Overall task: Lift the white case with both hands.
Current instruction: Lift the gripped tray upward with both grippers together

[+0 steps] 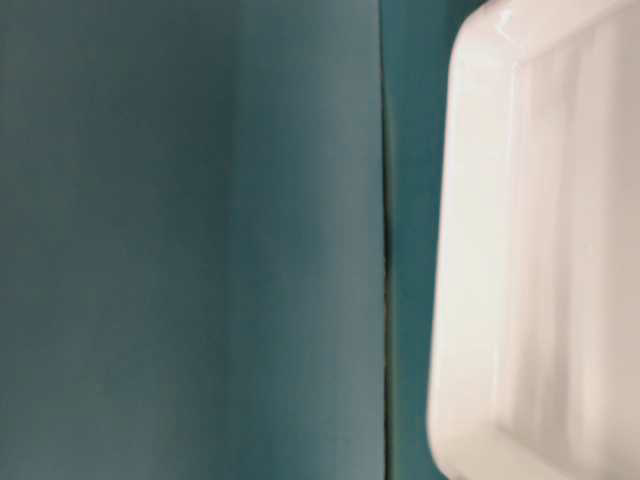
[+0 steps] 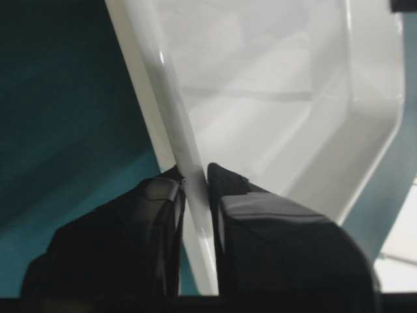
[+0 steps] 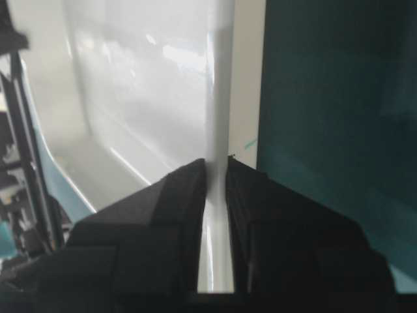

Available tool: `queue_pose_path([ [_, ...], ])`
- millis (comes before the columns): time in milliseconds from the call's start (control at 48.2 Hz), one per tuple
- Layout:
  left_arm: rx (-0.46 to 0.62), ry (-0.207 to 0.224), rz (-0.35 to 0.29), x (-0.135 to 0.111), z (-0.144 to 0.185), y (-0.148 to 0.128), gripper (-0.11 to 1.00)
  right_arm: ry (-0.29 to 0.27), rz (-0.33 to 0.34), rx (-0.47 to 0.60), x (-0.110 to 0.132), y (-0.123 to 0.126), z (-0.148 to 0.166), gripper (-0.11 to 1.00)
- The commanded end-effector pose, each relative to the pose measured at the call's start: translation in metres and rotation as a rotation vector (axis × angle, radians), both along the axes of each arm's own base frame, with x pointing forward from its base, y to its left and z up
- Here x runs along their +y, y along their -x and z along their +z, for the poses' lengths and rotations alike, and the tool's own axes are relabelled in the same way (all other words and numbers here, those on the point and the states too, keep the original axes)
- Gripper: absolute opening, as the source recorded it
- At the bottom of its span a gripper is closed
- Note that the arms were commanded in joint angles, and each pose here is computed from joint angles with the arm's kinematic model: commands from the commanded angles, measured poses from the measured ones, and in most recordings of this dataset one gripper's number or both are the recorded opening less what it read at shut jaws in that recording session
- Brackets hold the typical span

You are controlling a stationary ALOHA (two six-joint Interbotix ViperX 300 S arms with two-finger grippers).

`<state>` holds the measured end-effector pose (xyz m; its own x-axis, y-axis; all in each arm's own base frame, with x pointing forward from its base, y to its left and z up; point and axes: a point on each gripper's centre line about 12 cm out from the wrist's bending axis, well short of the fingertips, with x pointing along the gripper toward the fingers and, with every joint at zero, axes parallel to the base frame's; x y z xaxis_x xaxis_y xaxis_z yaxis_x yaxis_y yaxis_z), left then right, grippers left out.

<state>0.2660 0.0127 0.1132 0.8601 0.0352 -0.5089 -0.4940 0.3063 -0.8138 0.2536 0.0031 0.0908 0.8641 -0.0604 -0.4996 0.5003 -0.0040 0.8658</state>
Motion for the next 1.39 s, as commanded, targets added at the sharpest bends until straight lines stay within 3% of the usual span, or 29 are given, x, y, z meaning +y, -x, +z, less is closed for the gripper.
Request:
queue_pose_path([
  [0,-0.064,-0.008,-0.009,-0.001,0.019,-0.015,0.09,-0.007,0.010,-0.034,0.003,-0.008,0.010,0.11],
  [457,-0.099,0.069,0.023,-0.004,0.045,-0.011,0.09,-0.045,0.020,0.035,0.003,-0.003,0.040,0.11],
  [955,-0.138,0.116,0.005,-0.015,0.077,-0.022,0.08,-0.054,0.022,0.003,-0.002,0.002,0.082,0.11],
  [1370,-0.147,0.132,0.033,-0.011,0.112,-0.001,0.08,-0.057,0.036,-0.009,-0.005,0.014,0.121,0.11],
])
